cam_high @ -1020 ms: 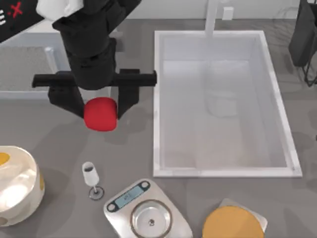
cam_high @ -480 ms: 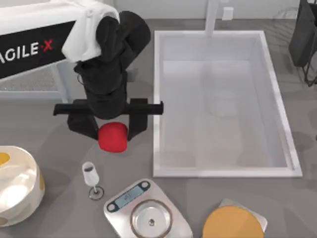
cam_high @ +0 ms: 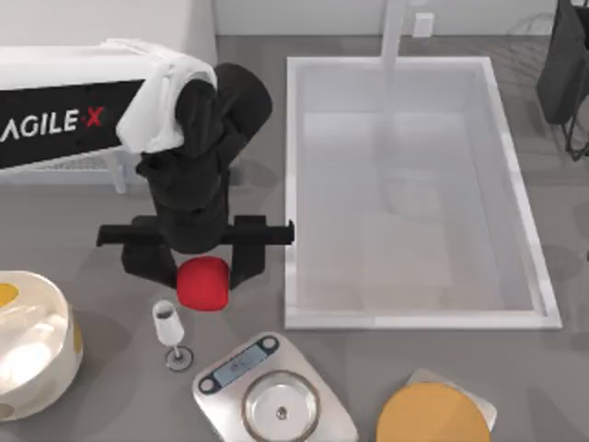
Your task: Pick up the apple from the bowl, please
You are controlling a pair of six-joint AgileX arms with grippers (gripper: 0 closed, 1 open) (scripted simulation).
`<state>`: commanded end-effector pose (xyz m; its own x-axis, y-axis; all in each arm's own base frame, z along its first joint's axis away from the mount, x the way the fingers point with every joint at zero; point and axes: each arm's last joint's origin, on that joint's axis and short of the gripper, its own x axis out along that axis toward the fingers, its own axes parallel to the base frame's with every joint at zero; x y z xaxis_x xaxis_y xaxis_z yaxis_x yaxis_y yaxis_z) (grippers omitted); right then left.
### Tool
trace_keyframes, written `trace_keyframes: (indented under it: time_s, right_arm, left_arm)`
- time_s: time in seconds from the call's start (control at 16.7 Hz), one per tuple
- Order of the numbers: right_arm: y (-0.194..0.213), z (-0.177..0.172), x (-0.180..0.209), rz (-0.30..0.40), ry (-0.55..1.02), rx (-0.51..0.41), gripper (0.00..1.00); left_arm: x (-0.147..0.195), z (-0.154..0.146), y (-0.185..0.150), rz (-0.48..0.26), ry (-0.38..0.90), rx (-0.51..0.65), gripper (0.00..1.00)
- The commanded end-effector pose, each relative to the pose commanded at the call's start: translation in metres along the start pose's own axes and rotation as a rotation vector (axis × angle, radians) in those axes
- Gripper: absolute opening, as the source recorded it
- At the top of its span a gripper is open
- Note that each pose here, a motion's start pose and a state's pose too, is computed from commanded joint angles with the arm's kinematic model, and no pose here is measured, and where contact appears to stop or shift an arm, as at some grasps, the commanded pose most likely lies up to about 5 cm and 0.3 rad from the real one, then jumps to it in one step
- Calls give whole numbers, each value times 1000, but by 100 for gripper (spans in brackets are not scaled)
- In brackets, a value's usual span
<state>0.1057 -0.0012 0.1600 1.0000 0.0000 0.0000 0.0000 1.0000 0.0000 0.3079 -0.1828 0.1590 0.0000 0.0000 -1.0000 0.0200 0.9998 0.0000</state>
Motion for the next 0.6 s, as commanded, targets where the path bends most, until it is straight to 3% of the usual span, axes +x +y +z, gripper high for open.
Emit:
trace_keyframes:
  time_s: [0.06,0.6]
  right_arm:
    - [0,0,0,0,0,0,100]
    - [0,0,0,0,0,0,100]
  left_arm:
    - [0,0,0,0,0,0,0]
    - [0,0,0,0,0,0,68]
